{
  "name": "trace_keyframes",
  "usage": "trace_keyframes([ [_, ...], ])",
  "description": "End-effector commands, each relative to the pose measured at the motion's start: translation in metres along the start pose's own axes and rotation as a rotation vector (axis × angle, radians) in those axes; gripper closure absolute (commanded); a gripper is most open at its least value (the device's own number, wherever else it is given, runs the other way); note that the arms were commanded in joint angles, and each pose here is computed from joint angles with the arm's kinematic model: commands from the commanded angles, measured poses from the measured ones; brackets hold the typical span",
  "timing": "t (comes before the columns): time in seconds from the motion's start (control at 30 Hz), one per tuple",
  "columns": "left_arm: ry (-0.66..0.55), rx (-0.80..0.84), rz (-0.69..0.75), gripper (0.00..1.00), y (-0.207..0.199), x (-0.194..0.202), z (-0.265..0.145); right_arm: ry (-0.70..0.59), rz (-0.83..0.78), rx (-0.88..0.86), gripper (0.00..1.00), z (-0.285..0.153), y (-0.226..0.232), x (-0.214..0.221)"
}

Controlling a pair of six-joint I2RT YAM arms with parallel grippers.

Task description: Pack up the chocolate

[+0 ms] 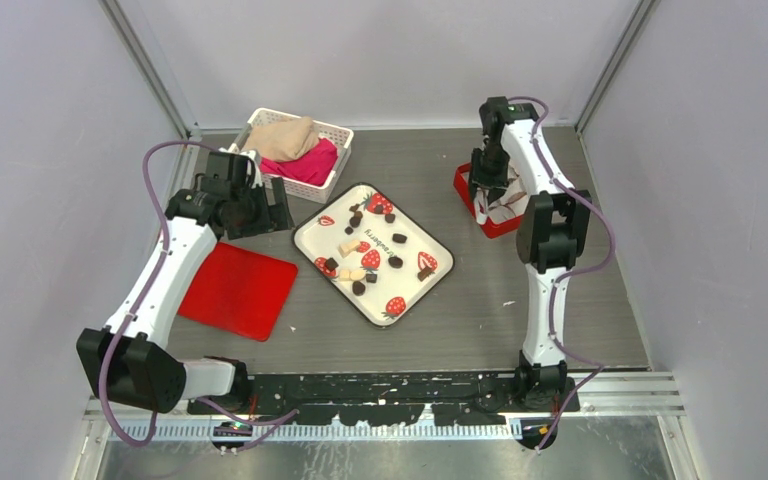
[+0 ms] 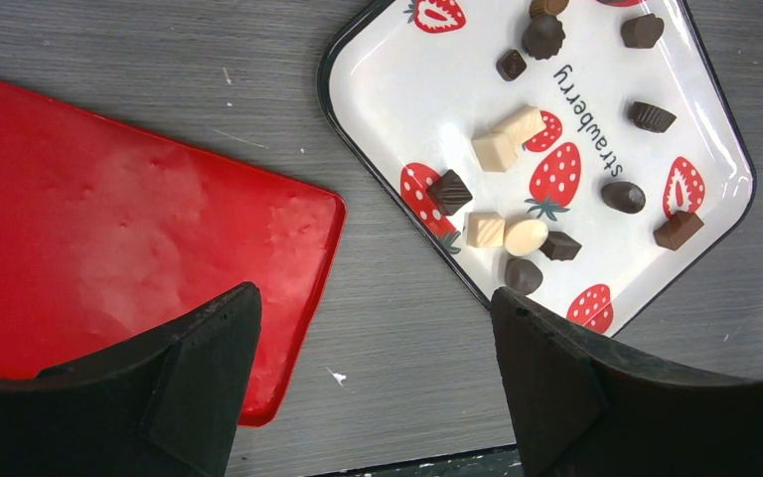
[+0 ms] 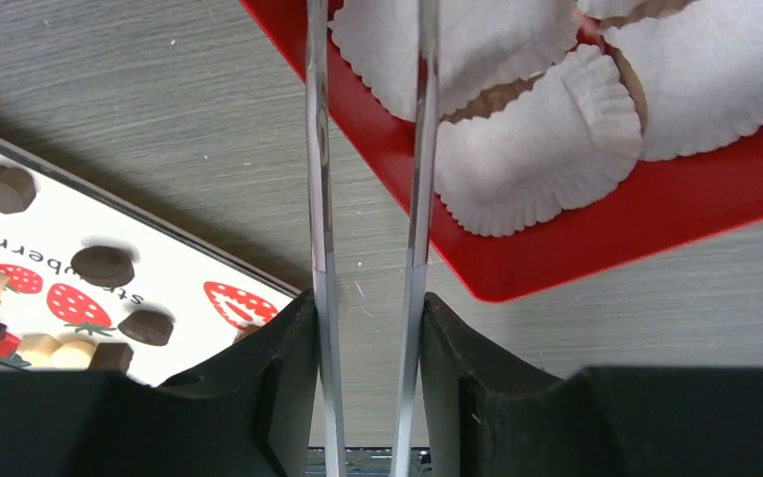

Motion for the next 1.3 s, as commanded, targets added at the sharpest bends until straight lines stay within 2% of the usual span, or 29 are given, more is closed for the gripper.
trace_keyframes([
  [0.0,-0.064,0.009,-0.003,0.14,-0.005,-0.015,-0.007,-0.024,-0.030,-0.088,0.99,-0.009,0.014,-0.003],
  [0.6,-0.064,0.029,-0.026,0.14,-0.008,-0.016,-0.005,0.023,-0.112,-0.166,0.99,-0.017,0.048,0.018],
  [0.83,-0.066,0.040,-0.035,0.14,-0.009,-0.014,-0.007,-0.025,-0.095,-0.163,0.99,-0.031,0.042,0.015],
  [0.97,-0.068,0.046,-0.041,0.14,-0.009,-0.012,-0.008,0.000,-0.080,-0.160,0.90,-0.025,0.037,0.014],
  [1.07,-0.067,0.044,-0.043,0.14,-0.008,-0.010,-0.009,0.020,-0.079,-0.158,0.77,-0.021,0.037,0.015],
  [1.27,-0.074,0.042,-0.046,0.14,-0.007,-0.007,-0.012,0.000,-0.075,-0.168,0.64,-0.024,0.039,0.013],
])
Point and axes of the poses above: each gripper's point midway between its finger pads, its own z axis out along the fingers, its own y axis along the line the jaws close on, x = y × z, the point moved 7 cm from there along -z, back along the fingers, and after that the axes turned 3 degrees about z, right-handed, at the moved point
